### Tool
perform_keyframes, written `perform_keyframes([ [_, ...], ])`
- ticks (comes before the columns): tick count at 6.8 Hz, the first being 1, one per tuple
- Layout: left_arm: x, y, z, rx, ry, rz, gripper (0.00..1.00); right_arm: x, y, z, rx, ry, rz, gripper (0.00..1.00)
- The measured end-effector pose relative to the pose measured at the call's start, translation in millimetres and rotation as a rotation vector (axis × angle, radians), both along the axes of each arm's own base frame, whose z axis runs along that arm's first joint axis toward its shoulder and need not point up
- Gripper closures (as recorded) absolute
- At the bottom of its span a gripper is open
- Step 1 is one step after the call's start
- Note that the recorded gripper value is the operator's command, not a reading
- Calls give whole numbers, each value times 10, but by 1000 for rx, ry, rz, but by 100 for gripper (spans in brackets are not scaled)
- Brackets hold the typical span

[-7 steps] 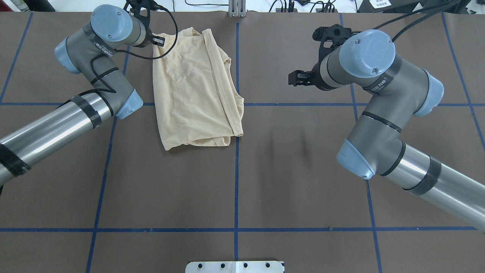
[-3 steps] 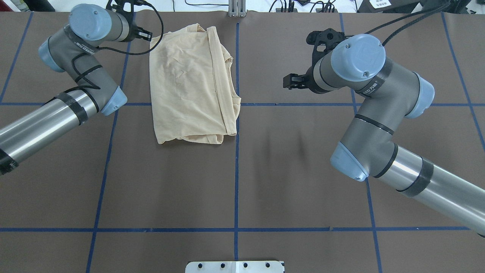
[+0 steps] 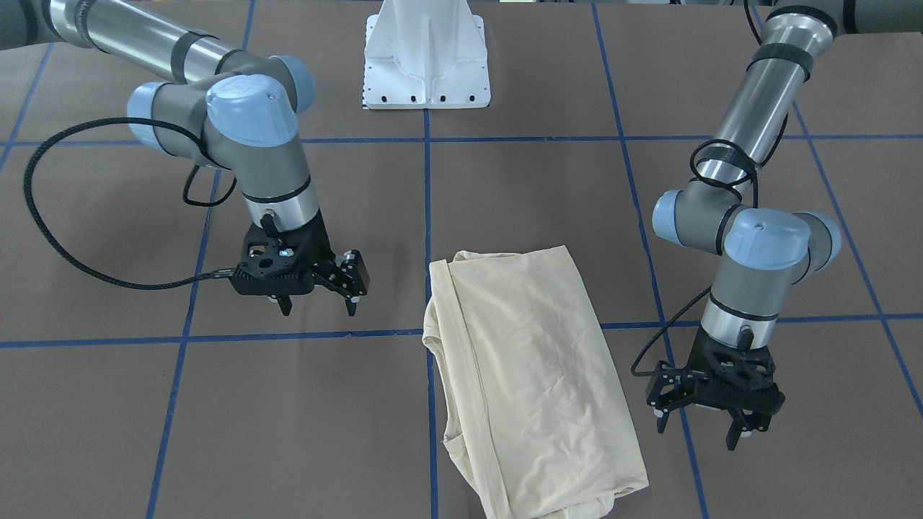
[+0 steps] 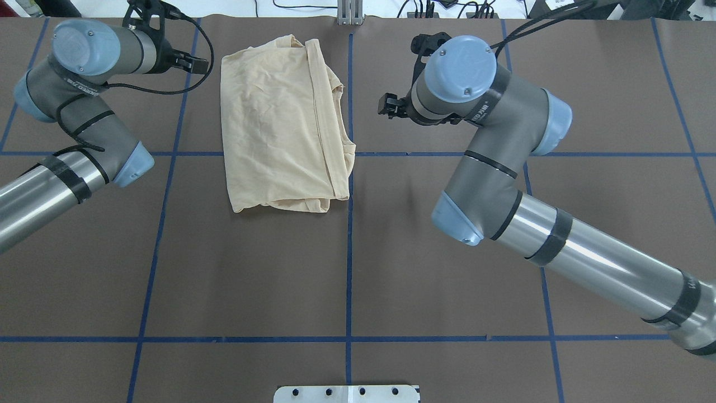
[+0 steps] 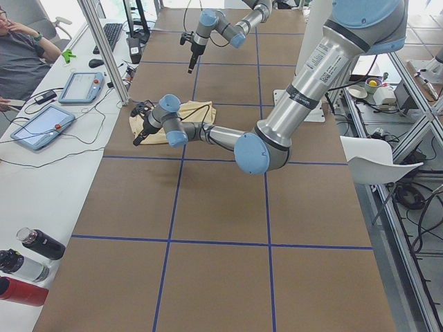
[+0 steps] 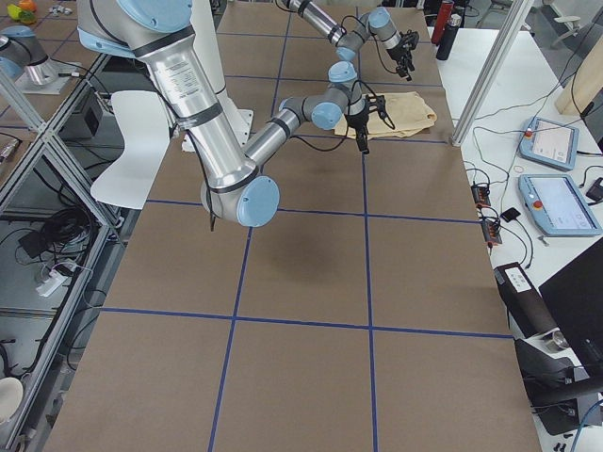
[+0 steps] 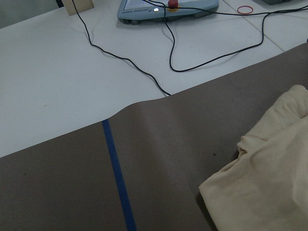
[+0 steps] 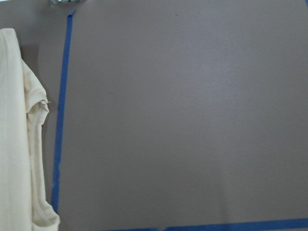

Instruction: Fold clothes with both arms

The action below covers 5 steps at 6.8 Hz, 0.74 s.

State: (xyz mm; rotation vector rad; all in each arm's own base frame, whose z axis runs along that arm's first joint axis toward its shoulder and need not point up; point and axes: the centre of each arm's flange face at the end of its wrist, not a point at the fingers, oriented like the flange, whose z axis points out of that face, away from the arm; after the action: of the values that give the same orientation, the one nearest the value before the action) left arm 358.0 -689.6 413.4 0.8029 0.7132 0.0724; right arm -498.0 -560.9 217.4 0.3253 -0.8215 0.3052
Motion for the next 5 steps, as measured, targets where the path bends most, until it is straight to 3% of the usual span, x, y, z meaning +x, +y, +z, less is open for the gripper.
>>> perform_keyframes([
  [1,-27,36,3,1,5,0,0,-275,15,-145,-7,-8,43,4],
  [3,-38,60,5,1,12,4,0,-864,58,-187,22,-44,85,28],
  [5,-28,76,11,1,15,7,0,-1194,182,-184,37,-50,78,35],
])
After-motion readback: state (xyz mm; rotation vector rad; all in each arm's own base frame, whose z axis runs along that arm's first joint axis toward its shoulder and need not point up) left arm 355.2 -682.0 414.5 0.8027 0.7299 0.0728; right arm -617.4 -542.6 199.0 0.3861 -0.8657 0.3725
